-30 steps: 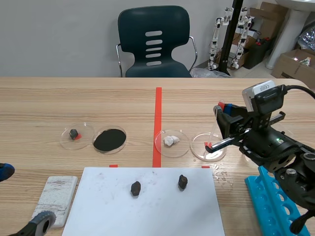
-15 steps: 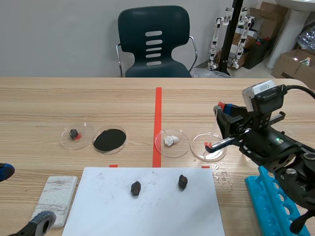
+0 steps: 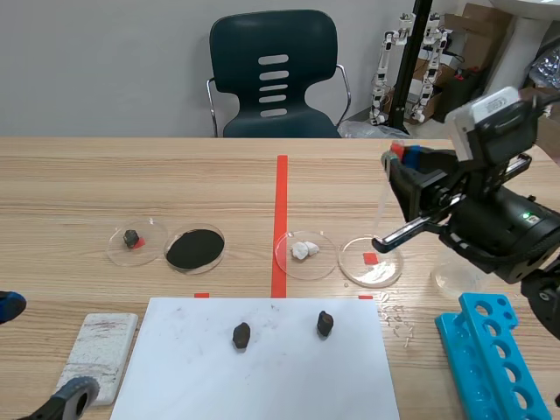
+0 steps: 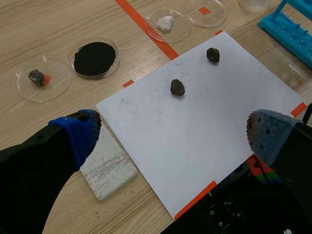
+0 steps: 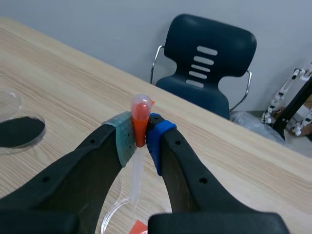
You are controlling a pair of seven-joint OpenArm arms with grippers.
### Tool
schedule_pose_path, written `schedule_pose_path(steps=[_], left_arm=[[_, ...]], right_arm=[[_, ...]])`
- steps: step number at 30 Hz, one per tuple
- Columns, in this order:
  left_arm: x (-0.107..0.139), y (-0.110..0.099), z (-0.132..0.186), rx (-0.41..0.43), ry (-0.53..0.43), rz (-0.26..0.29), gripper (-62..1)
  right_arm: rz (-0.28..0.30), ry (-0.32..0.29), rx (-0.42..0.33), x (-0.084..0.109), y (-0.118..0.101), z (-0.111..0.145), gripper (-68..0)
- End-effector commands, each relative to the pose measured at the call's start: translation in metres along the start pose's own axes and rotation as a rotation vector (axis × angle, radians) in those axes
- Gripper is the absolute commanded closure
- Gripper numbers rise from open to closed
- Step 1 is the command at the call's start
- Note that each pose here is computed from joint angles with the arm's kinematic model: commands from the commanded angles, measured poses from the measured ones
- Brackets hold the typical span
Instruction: Draw acid from the petri dish
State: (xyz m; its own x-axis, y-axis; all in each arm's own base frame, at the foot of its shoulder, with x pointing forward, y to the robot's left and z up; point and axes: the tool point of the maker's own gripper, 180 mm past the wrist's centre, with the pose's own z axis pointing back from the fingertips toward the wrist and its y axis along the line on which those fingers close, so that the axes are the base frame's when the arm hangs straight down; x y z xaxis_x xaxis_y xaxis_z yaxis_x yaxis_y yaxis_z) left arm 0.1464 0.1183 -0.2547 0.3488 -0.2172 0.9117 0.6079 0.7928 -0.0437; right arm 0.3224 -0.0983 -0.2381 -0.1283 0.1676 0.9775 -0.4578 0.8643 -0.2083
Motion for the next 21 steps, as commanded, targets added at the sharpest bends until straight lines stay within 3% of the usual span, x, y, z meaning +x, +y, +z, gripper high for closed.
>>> schedule_pose_path(steps=[1,10,21], left_arm=[[0.007,0.000,-0.001,0.003,-0.032,0.008,-62.3],[0.007,0.000,-0.001,0.003,-0.032,0.008,-62.3],[0.007,0.000,-0.001,0.003,-0.032,0.008,-62.3]], right_arm=[[0.025,-0.033,-0.007,0.018,-0.006,0.007,-6.6],[0.038,-0.034,-0.003,0.059,0.011,0.049,-6.6],[-0.006,0.060,0.169,0.071,0.054,0.105,-6.6]])
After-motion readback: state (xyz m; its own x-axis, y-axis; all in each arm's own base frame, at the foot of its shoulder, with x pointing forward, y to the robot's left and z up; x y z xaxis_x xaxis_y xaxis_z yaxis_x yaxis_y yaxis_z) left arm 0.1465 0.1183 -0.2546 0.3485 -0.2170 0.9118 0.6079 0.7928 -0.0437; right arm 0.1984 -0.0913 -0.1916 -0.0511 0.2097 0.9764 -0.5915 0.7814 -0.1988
